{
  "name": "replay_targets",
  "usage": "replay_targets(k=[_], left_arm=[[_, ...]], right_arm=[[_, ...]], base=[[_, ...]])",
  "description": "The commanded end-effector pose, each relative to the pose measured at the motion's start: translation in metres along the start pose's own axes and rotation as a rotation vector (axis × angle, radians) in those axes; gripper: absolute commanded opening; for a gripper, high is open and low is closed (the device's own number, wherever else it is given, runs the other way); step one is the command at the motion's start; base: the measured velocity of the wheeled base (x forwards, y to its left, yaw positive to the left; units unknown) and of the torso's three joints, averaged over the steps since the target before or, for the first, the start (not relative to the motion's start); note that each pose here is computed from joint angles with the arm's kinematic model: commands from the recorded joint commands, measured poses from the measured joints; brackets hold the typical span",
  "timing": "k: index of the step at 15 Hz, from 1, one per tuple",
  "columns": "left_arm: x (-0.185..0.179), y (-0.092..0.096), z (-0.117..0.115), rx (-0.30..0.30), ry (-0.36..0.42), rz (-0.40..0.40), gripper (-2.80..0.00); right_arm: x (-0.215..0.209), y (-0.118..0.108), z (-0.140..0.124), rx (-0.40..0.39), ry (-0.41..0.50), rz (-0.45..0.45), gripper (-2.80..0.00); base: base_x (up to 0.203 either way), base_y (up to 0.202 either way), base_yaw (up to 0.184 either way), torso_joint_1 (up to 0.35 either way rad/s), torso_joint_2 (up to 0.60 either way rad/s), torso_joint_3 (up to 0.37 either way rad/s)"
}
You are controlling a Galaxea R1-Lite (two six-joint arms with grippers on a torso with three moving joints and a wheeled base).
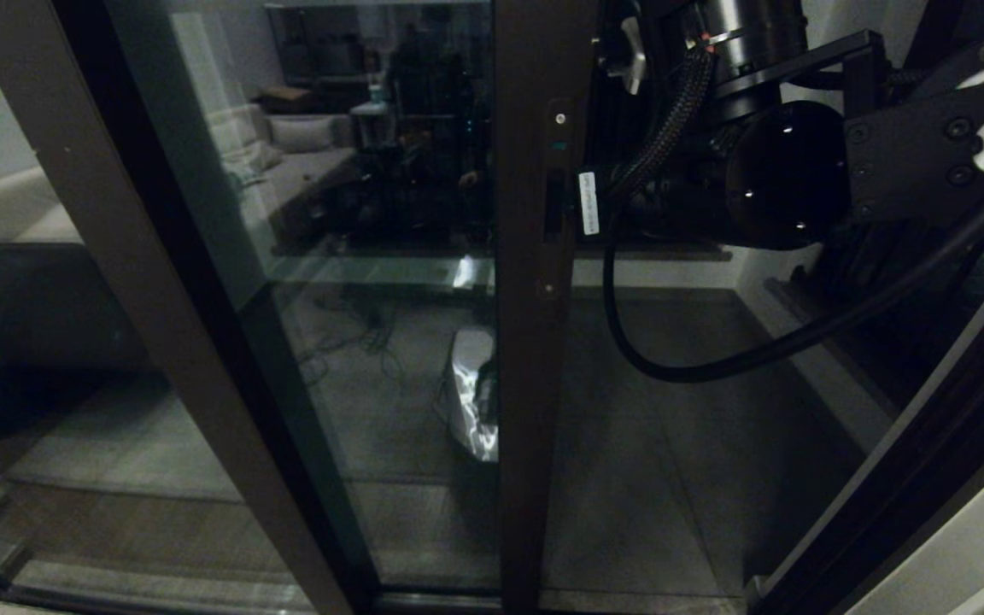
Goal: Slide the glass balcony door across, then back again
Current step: Close the slid door
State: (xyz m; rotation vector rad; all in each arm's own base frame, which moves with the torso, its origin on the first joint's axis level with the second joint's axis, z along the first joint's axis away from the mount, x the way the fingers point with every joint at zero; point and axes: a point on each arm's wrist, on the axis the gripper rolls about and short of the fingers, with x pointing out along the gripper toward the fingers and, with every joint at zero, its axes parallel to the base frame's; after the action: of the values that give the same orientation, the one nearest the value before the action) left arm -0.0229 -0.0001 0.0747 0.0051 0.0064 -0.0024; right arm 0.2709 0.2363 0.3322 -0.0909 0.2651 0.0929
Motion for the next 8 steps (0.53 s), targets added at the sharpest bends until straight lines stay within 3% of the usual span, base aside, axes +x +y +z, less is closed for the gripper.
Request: replay_targets(k=[1,8], left_arm=[[0.000,0.000,0.000,0.001,0.001,0.001,-2.80],[0.000,0.000,0.000,0.000,0.001,0.001,-2.80]], right_arm=[[0.008,0.004,0.000,0.003,-0.001,-0.008,0.00],[0.019,0.011,-0.004,-0.020,-0.007,-0.007,0.00]], base=[[0.000,0.000,0.000,0.000,0.00,0.000],[0.000,0.000,0.000,0.000,0.00,0.000]])
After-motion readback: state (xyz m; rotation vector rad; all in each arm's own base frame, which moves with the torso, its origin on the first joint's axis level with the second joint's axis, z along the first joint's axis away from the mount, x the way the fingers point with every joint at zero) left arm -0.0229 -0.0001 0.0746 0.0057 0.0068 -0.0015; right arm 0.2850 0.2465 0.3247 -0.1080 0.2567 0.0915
